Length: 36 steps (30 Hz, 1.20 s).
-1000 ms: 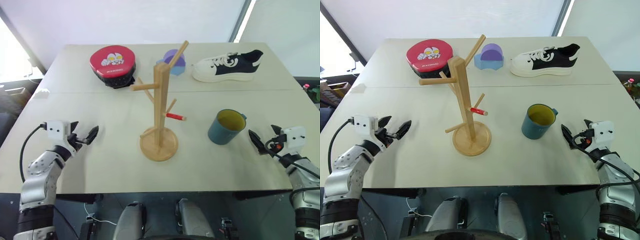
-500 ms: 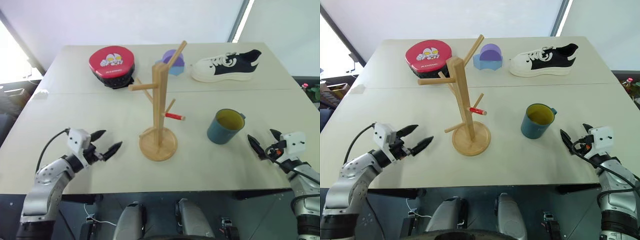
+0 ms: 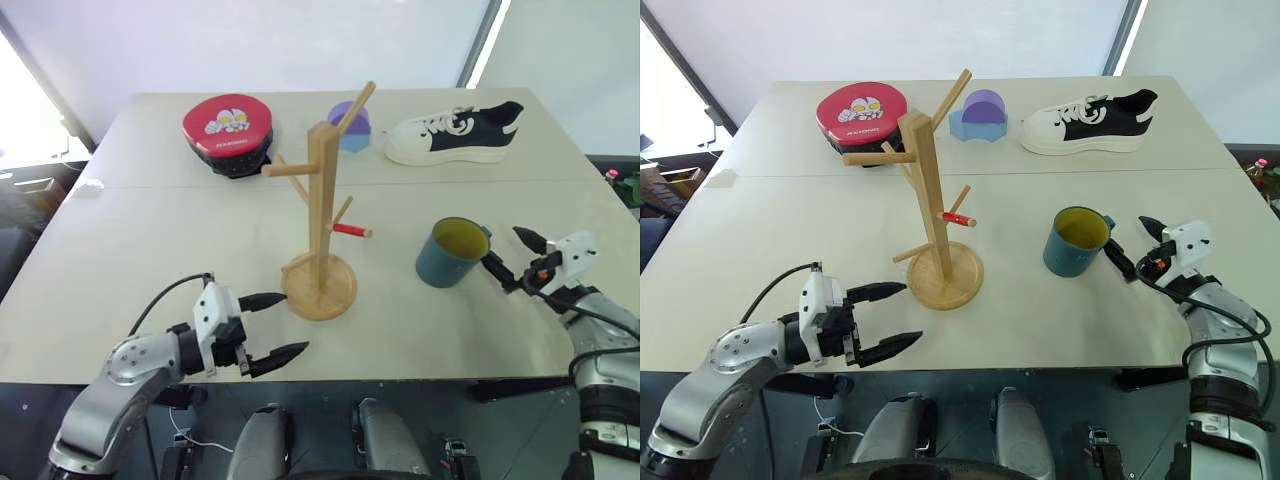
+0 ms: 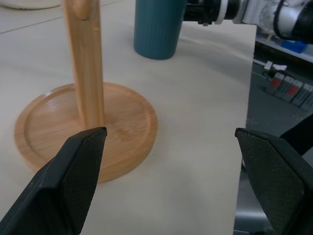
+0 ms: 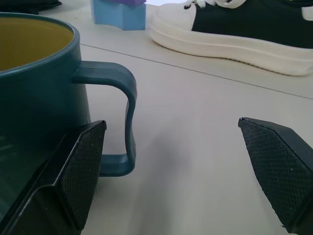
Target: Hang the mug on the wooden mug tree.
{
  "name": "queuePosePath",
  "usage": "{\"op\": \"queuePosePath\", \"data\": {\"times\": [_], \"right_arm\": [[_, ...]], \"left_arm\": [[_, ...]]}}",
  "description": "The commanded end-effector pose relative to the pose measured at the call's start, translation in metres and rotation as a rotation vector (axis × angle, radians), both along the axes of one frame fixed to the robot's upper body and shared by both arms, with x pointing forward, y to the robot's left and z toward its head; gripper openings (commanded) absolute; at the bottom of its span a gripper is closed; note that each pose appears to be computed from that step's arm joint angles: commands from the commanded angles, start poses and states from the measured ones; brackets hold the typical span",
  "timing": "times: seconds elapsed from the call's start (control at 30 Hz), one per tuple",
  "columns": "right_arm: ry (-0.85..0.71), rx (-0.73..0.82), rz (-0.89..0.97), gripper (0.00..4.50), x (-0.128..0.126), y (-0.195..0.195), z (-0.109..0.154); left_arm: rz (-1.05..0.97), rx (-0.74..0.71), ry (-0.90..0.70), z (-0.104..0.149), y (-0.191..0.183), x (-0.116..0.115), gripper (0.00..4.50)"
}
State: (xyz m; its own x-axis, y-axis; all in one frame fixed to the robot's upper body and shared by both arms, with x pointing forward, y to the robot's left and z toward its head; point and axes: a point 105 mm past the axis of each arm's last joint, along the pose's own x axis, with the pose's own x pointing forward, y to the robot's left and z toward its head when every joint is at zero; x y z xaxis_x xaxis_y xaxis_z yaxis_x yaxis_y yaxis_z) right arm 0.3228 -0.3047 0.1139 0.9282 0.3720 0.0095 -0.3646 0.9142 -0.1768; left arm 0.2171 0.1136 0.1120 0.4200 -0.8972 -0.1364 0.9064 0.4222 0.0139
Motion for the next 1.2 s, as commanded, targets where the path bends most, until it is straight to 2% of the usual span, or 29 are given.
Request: {"op": "queuePosePath", "data": {"times": [0.03,0.63,0.73,0.8,0.97,1.2], "right_arm": [[-0.041,-0.016,0.030,4.49,0.003,-0.002,0.015],[0.012,0.022,0.173,4.49,0.029,0.015,0.011],[0.024,0.039,0.202,3.65,0.032,0.020,0.010],[0.035,0.050,0.224,2.71,0.033,0.023,0.009],[0.037,0.060,0.242,0.03,0.032,0.026,0.008],[-0.015,0.041,0.223,0.03,0.020,0.022,0.015]], "left_arm": [[-0.020,0.003,-0.020,0.003,-0.002,-0.004,4.50],[-0.018,0.006,-0.031,-0.004,0.002,-0.003,4.50],[-0.012,0.007,-0.034,-0.004,0.002,-0.003,4.50],[-0.005,0.009,-0.035,-0.003,0.003,-0.003,4.50],[0.009,0.016,-0.039,-0.002,0.005,-0.002,4.50],[0.015,0.018,-0.041,0.000,0.007,-0.002,4.50]]}}
